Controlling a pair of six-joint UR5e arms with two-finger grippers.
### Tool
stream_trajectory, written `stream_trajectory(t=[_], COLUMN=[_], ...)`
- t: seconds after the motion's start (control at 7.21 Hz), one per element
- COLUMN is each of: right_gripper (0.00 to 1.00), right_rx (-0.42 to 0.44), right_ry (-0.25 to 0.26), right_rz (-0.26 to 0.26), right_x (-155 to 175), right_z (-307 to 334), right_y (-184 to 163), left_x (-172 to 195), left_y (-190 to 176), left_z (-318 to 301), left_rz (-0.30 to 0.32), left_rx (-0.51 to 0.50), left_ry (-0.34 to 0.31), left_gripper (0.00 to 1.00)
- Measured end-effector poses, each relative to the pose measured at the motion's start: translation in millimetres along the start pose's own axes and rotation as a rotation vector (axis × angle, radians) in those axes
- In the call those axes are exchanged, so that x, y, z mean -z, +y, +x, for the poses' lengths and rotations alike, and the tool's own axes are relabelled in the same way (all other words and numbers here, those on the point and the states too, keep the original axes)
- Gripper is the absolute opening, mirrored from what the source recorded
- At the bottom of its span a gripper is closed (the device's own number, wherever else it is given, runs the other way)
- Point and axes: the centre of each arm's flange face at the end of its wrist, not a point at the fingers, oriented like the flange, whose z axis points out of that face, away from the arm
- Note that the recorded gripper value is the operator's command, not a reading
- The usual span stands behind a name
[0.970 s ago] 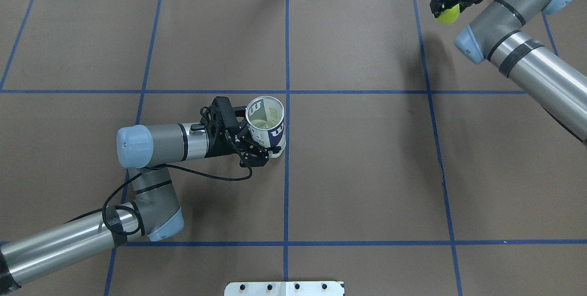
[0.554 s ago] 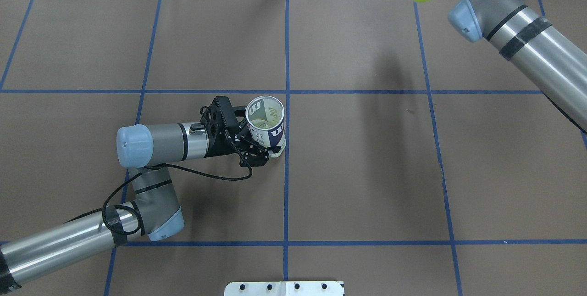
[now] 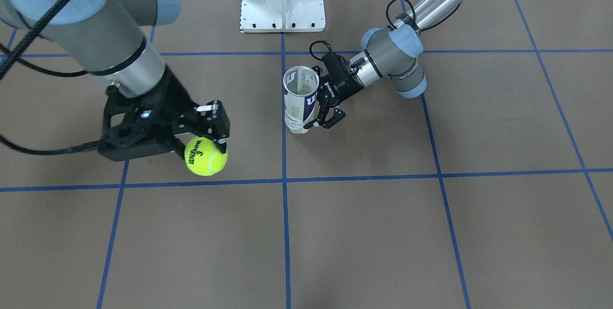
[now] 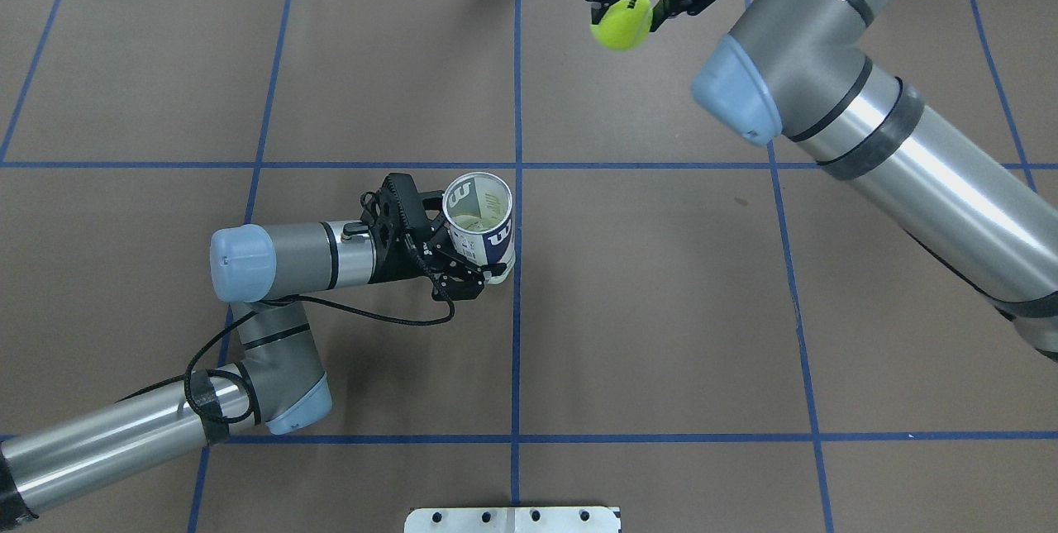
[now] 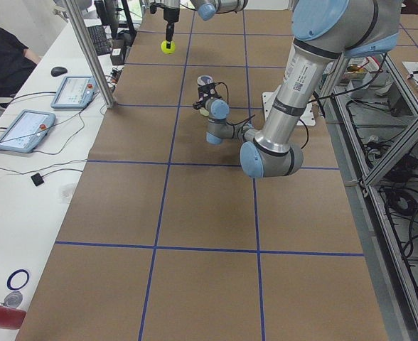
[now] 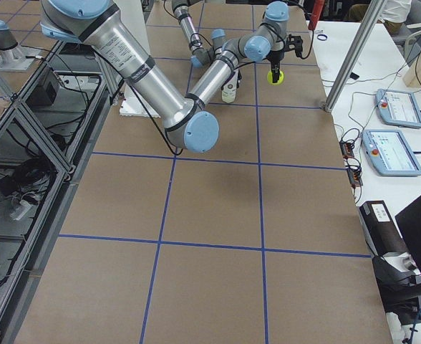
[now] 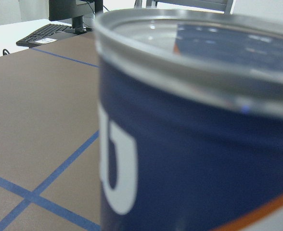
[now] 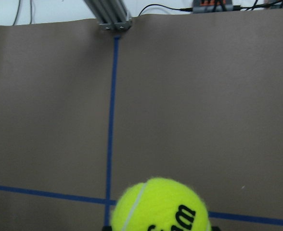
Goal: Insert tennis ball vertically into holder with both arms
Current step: 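Lift the second ball with the right gripper, then carry the second ball with the right gripper over the can's top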
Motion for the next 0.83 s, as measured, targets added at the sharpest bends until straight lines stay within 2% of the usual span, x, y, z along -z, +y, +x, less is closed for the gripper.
stream_trajectory(t=[0.42,0.83], right_gripper=[0.0,0.0], right_rx=[0.032,0.074], right_ry=[-0.028,-0.037], right_rz=[-0.018,-0.04], right_x=[-22.5,-34.5], right_z=[-65.9,-104.1], right_y=[54.0,87.6], left_x=[0.0,0.0], left_y=[-0.1,-0.2], left_z=[0.1,0.1], left_rz=[0.0,0.0], left_rx=[0.0,0.001], left_ry=[0.001,0.0], left_gripper=[0.99,0.99])
